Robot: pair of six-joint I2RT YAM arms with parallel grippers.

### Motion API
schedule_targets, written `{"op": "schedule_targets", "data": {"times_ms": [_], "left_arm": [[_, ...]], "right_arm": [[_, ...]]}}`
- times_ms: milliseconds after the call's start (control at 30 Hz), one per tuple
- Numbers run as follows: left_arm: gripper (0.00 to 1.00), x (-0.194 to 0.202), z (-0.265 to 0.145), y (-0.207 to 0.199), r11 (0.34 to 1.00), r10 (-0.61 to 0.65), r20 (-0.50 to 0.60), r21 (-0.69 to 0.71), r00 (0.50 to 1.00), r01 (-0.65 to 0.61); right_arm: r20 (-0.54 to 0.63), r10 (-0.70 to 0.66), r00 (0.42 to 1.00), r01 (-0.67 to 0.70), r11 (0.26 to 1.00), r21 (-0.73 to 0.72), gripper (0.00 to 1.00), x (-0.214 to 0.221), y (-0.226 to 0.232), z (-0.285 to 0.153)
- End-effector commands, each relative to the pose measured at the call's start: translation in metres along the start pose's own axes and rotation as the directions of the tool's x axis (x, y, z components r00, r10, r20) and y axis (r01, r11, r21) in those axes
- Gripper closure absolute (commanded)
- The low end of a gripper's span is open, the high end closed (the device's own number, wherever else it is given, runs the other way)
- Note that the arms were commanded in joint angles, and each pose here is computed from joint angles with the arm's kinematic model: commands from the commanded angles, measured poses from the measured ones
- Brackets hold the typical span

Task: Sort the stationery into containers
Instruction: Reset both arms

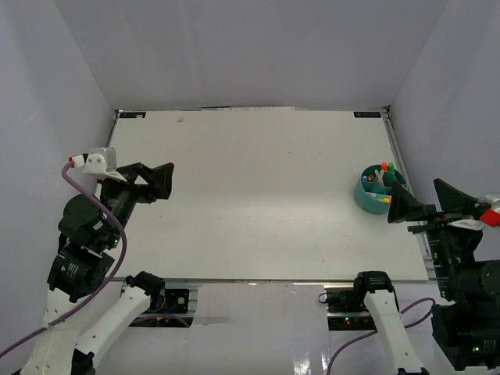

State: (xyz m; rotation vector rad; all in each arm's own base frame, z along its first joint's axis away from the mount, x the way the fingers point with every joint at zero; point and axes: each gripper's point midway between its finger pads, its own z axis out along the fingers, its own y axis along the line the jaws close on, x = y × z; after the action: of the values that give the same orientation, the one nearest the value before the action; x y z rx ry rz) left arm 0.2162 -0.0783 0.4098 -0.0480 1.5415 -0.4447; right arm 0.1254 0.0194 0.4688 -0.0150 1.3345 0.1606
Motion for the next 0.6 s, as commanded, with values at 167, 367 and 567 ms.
{"op": "schedule_targets", "data": {"times_ms": [167, 367, 567], "left_arm": [[0.02, 0.039, -0.023, 0.023, 0.998, -0.011, -0.058, -0.061, 0.998, 0.007], [0.02, 0.075, -0.028, 0.030, 0.998, -0.034, -0.107, -0.056, 0.994, 0.028], [0.02, 0.100, -0.024, 0.043, 0.995, -0.034, -0.140, -0.102, 0.990, 0.019]], "right_arm": [[0.093, -0.060, 0.994, 0.061, 0.998, -0.006, 0.10, 0.019, -0.008, -0.025], [0.090, -0.069, 0.994, 0.069, 0.998, 0.003, 0.10, 0.058, -0.013, -0.041], [0.084, -0.108, 0.991, 0.104, 0.993, 0.051, 0.10, 0.080, -0.025, -0.048]]}}
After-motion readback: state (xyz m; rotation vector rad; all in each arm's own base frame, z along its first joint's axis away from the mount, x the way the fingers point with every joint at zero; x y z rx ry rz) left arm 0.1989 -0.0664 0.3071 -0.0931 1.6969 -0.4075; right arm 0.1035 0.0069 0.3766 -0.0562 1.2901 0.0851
